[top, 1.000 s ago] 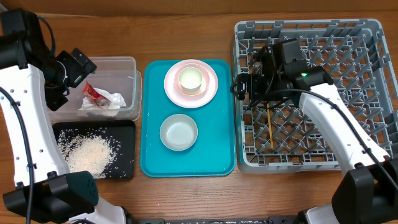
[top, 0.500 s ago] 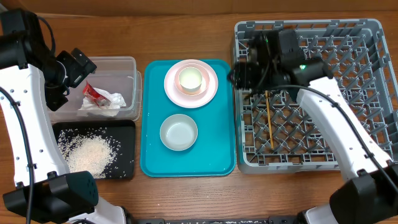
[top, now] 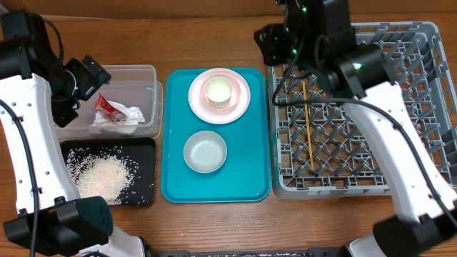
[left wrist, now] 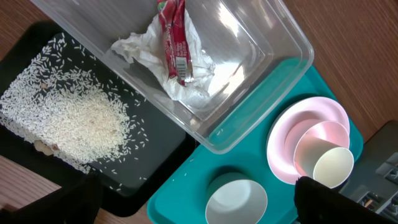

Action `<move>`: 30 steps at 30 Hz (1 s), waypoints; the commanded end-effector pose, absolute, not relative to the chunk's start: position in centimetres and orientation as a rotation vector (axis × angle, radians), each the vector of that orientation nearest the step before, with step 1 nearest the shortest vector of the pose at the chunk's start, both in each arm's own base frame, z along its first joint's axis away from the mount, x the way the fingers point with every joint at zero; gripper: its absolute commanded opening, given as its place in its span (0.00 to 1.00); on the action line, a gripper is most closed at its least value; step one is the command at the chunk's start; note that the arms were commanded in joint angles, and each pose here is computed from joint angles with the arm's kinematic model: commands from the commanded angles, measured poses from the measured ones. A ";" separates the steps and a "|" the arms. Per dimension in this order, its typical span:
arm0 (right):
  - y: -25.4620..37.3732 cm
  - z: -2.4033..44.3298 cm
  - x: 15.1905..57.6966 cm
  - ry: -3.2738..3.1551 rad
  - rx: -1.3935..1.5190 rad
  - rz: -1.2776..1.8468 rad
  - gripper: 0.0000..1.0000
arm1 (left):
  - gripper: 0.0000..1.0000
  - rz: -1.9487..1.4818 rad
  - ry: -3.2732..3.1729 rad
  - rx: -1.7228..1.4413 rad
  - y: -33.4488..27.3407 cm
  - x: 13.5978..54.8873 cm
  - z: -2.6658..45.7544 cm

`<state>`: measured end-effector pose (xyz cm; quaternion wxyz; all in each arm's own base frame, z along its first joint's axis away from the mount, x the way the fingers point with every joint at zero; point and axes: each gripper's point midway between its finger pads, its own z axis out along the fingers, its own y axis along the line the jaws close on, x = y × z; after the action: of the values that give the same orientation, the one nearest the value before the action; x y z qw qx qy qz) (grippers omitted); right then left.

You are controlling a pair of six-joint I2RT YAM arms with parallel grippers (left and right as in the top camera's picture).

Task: Sort waste into correct bins and load items into the dishwasher
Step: 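Move the right gripper left over the white cup on the pink plate, then lower the right gripper into the white cup and grip its rim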

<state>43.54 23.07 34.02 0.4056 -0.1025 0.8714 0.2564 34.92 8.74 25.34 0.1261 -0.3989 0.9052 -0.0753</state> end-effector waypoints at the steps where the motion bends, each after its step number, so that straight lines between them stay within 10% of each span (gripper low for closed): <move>1: 25.1 31.3 46.0 2.198 -0.325 0.612 0.17 | 1.00 -0.226 2.605 -1.120 8.6 34.8 26.7; 15: 34.2 16.8 45.8 2.332 -0.747 0.535 0.29 | 1.00 -0.226 2.605 -1.120 8.6 34.8 26.7; 30: 35.4 12.3 43.4 2.368 -0.952 0.441 0.28 | 1.00 -0.226 2.605 -1.120 8.6 34.8 26.7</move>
<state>43.20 36.02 14.23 0.2822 -0.3416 0.8767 0.1875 34.93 8.75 25.34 0.1263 -0.3989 0.9051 -0.0753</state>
